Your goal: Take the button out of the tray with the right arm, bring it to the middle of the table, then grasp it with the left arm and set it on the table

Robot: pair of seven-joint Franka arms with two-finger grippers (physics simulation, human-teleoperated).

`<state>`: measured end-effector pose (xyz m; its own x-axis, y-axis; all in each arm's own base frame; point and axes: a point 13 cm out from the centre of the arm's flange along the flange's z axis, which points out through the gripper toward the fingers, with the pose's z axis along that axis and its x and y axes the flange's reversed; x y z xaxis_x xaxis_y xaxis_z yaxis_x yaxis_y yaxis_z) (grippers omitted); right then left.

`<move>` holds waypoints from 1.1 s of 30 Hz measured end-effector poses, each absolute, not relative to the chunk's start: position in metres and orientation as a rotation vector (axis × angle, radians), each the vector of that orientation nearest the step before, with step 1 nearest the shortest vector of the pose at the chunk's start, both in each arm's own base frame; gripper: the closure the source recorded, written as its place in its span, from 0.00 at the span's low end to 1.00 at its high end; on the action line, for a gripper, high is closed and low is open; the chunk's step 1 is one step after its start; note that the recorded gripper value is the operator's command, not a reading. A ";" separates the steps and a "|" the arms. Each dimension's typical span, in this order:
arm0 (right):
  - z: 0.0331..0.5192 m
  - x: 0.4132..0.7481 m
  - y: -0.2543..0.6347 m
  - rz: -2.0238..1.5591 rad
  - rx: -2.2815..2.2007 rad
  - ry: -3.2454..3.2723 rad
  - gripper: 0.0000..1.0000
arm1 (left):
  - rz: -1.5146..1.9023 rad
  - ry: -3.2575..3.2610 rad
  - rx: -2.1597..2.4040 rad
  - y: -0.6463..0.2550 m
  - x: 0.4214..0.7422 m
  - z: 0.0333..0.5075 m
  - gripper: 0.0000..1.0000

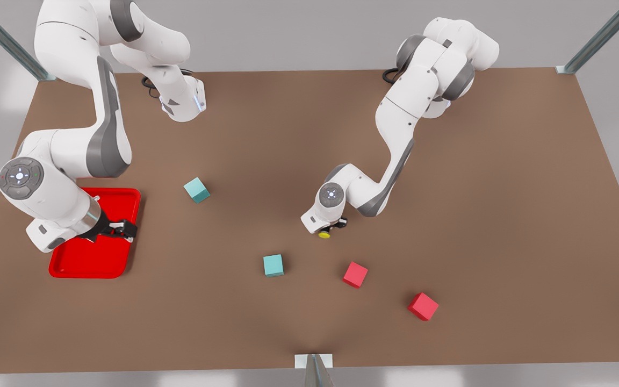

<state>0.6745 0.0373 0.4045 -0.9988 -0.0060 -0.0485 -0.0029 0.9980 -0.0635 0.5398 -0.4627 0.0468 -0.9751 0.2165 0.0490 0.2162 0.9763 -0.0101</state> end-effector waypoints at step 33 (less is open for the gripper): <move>0.389 0.677 0.038 -0.085 0.000 3.109 0.00 | -0.738 -3.389 0.917 -0.355 0.635 0.115 0.55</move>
